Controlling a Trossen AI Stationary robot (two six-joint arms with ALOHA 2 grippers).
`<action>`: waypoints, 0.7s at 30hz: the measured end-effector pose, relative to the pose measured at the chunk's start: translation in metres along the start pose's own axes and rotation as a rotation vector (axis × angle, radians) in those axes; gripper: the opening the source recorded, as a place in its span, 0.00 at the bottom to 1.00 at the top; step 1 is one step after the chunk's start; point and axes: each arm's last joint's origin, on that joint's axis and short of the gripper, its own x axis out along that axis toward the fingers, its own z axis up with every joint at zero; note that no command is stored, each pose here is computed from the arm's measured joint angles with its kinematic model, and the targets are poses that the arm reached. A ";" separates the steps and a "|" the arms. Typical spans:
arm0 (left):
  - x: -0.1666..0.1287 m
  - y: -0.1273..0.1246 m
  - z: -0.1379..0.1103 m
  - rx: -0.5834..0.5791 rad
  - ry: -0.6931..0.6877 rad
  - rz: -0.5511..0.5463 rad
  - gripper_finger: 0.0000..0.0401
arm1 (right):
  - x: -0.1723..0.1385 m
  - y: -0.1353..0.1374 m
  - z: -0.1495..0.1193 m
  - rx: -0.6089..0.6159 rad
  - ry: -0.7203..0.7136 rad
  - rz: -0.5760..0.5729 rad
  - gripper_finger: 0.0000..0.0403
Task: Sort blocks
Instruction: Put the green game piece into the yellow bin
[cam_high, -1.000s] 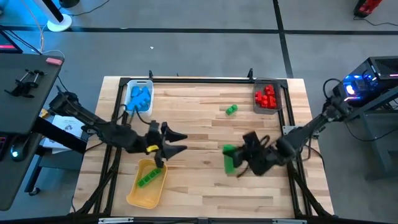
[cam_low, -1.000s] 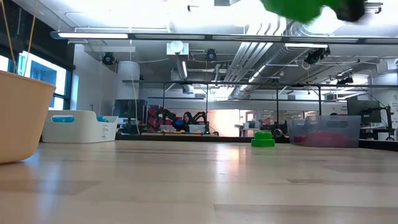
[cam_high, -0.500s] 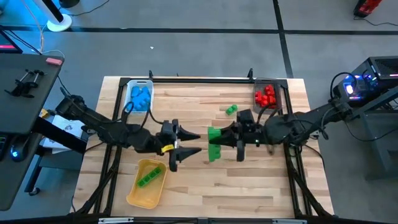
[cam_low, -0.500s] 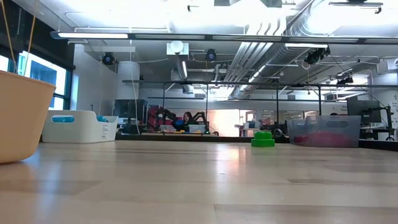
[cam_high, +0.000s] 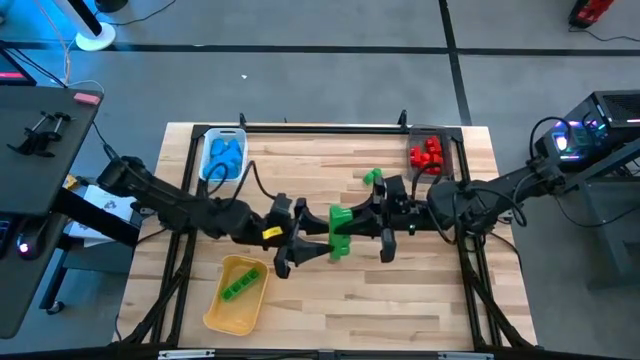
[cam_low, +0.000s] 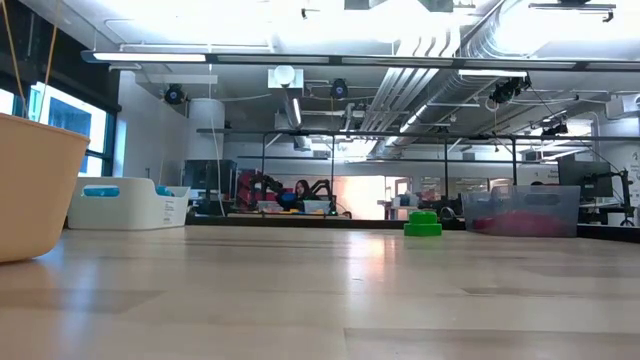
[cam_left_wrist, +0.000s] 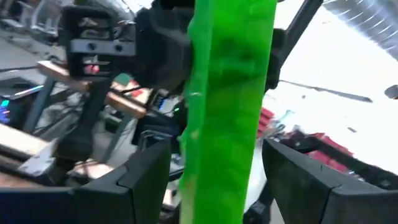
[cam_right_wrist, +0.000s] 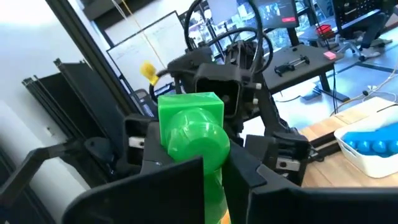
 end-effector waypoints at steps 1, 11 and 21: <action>0.002 0.000 -0.001 -0.005 -0.008 -0.015 0.60 | 0.001 -0.001 0.000 -0.001 0.003 -0.001 0.00; 0.004 0.005 -0.010 0.030 0.023 0.060 0.60 | 0.005 -0.008 0.002 0.033 -0.007 -0.029 0.00; 0.004 0.011 -0.011 0.092 0.014 0.167 0.55 | 0.023 -0.019 -0.011 0.056 0.027 -0.078 0.00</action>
